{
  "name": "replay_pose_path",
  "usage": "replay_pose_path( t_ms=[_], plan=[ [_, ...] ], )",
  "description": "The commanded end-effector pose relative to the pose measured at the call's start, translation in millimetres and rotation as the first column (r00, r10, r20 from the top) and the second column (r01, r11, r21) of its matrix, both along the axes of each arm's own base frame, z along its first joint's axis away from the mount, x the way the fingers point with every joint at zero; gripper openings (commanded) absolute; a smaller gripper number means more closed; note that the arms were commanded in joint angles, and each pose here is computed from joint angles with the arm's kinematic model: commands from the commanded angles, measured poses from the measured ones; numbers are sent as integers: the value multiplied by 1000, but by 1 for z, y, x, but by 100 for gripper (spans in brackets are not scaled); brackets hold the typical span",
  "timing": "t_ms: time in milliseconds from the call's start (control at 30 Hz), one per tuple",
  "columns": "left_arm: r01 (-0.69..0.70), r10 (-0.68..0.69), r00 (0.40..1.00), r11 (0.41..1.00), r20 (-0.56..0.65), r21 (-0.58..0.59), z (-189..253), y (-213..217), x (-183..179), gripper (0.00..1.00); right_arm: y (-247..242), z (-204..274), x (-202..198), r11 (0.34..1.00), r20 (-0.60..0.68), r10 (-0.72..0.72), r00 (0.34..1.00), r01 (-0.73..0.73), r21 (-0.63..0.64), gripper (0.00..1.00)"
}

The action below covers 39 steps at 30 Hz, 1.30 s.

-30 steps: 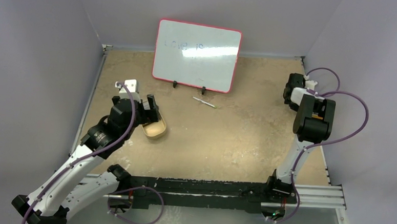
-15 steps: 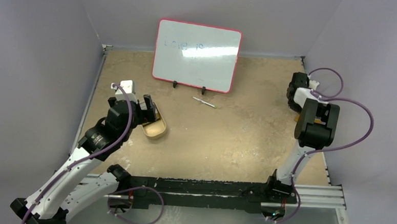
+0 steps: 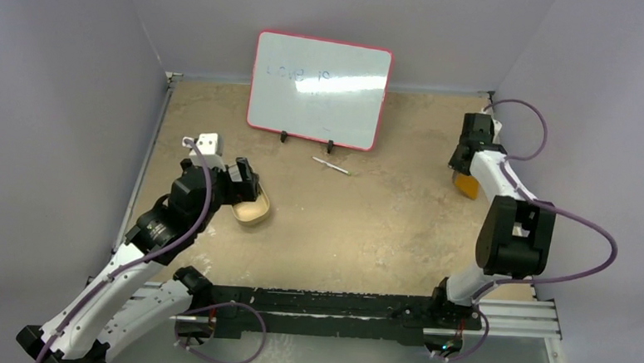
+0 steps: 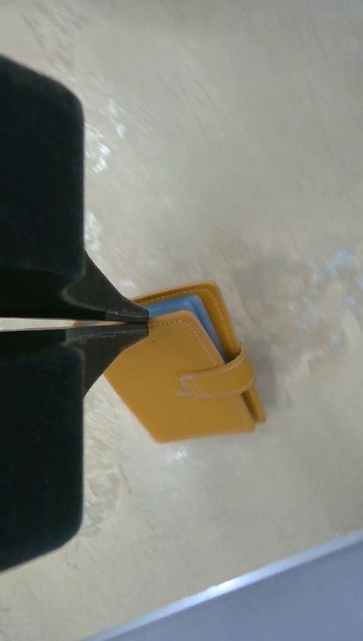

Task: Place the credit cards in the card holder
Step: Pick up the card holder from the center of the board, then place the card holder at the center of the board.

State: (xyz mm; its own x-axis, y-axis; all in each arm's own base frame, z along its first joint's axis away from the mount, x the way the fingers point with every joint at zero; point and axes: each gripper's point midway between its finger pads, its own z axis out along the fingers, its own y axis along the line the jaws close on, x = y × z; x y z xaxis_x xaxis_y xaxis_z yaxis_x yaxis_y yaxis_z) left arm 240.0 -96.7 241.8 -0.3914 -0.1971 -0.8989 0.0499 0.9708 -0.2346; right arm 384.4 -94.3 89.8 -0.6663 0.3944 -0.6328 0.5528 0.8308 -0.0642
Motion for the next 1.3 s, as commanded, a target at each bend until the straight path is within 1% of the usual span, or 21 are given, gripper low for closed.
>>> replay_pose_path(
  t_ms=[0, 67, 167, 333, 400, 467, 567, 633, 700, 800, 900, 933, 967, 1000, 1033, 1100, 1133, 1167, 1200, 1267],
  plan=[
    [42, -41, 998, 999, 41, -22, 6, -8, 3, 97, 35, 39, -5, 998, 71, 60, 996, -62, 17, 0],
    [47, -46, 998, 999, 53, -26, 5, -9, 3, 96, 46, 55, -11, 997, 99, 69, 993, -71, 14, 0],
    [55, -53, 996, 998, 69, -35, 5, -11, 4, 95, 65, 79, -19, 992, 149, 120, 982, -126, 29, 0],
    [48, -46, 997, 998, 54, -43, 6, -13, 6, 94, 102, 103, -33, 957, 261, 231, 937, -267, 112, 0],
    [29, -26, 999, 997, 40, -68, 7, -13, 7, 93, 124, 106, -36, 921, 327, 282, 902, -350, 171, 0],
    [-3, 4, 1000, 993, 9, -119, 11, -15, 7, 92, 154, 105, -42, 862, 368, 335, 868, -439, 251, 0],
    [51, -57, 998, 981, -24, -188, 14, -34, 6, 91, 190, 111, -54, 811, 415, 358, 836, -499, 306, 0],
    [79, -89, 995, 971, -36, -225, 16, -44, 6, 90, 219, 112, -66, 747, 451, 380, 807, -556, 366, 0],
    [92, -106, 994, 963, -42, -254, 15, -51, 6, 89, 257, 119, -80, 652, 497, 413, 764, -628, 425, 0],
    [93, -113, 992, 954, -55, -284, 5, -56, 6, 88, 299, 130, -97, 530, 578, 417, 701, -705, 471, 0],
    [72, -102, 990, 957, -93, -282, -9, -56, 7, 85, 331, 132, -110, 384, 656, 401, 640, -767, 514, 0],
    [68, -101, 989, 961, -110, -270, -14, -56, 7, 84, 339, 131, -113, 344, 671, 393, 628, -778, 527, 0],
    [68, -101, 988, 964, -118, -259, -14, -55, 7, 84, 345, 129, -113, 317, 682, 386, 622, -783, 535, 0],
    [69, -102, 987, 965, -122, -251, -15, -56, 8, 83, 348, 125, -112, 306, 678, 387, 624, -781, 544, 0],
    [75, -108, 987, 966, -119, -248, -14, -56, 8, 83, 351, 116, -110, 309, 659, 401, 636, -771, 556, 0],
    [87, -119, 986, 966, -120, -242, -13, -58, 8, 82, 348, 88, -106, 360, 586, 465, 664, -746, 560, 0],
    [53, -84, 988, 973, -128, -225, -15, -51, 9, 81, 344, 70, -108, 388, 535, 505, 677, -732, 560, 0],
    [11, -40, 989, 979, -141, -201, -16, -44, 11, 80, 342, 55, -112, 397, 487, 543, 684, -720, 568, 0],
    [-16, -11, 988, 985, -157, -170, -20, -38, 11, 79, 336, 39, -111, 430, 444, 566, 695, -708, 560, 0],
    [-14, -8, 985, 992, -171, -125, -22, -34, 12, 77, 313, 11, -103, 540, 317, 605, 730, -669, 510, 0]
  ],
)
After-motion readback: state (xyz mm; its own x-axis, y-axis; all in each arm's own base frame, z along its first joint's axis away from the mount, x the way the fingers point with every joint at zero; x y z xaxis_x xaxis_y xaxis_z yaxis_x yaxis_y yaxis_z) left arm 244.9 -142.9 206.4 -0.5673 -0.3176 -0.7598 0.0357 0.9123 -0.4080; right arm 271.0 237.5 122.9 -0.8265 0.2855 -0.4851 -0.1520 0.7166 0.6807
